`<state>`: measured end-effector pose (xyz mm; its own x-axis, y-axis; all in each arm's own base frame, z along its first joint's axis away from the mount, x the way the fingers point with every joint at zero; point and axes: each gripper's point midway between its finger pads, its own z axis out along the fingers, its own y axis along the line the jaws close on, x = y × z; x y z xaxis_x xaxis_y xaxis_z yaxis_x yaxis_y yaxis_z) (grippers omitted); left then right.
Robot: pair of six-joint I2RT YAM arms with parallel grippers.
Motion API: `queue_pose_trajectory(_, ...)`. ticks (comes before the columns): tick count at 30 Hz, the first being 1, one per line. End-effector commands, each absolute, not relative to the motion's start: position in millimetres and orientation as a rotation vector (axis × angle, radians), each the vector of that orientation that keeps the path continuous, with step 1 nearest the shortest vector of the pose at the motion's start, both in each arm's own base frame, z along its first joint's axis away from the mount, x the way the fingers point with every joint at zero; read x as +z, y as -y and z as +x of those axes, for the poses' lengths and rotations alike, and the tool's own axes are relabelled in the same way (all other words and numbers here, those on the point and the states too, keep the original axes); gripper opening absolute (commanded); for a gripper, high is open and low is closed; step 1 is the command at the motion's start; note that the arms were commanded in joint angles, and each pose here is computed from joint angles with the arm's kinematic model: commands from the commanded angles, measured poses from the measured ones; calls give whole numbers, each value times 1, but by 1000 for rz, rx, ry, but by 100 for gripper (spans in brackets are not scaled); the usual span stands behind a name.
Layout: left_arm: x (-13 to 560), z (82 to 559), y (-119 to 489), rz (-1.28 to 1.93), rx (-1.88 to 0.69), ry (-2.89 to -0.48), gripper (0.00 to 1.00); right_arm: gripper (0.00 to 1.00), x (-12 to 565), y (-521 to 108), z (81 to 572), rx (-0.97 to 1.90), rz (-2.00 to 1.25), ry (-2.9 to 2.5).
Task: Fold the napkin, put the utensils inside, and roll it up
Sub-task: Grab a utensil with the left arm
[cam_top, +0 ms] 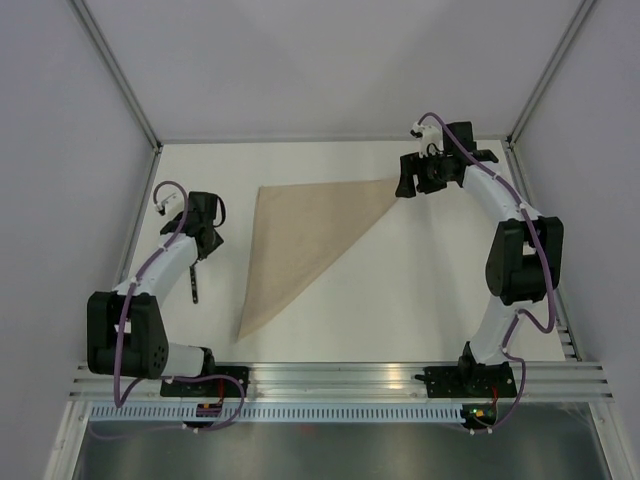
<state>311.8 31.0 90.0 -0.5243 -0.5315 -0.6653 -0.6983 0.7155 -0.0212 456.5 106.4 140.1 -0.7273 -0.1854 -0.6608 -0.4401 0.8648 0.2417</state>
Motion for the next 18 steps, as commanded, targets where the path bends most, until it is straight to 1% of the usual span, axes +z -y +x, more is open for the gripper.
queue_pose_trajectory(1,82,303,-51,-981,417,-2266,61,77,146,-118,459,575,-506,-2342)
queue_pose_trajectory(6,67,301,-70,-1015,431,-2339,61,76,142,-121,457,594,-511,-2341)
queue_pose_trajectory(12,48,297,-77,-1015,437,-2428,61,76,138,-121,455,599,-507,-2349)
queue_pose_trajectory(18,19,297,-72,-985,422,-2534,57,76,140,-120,453,592,-507,-2347)
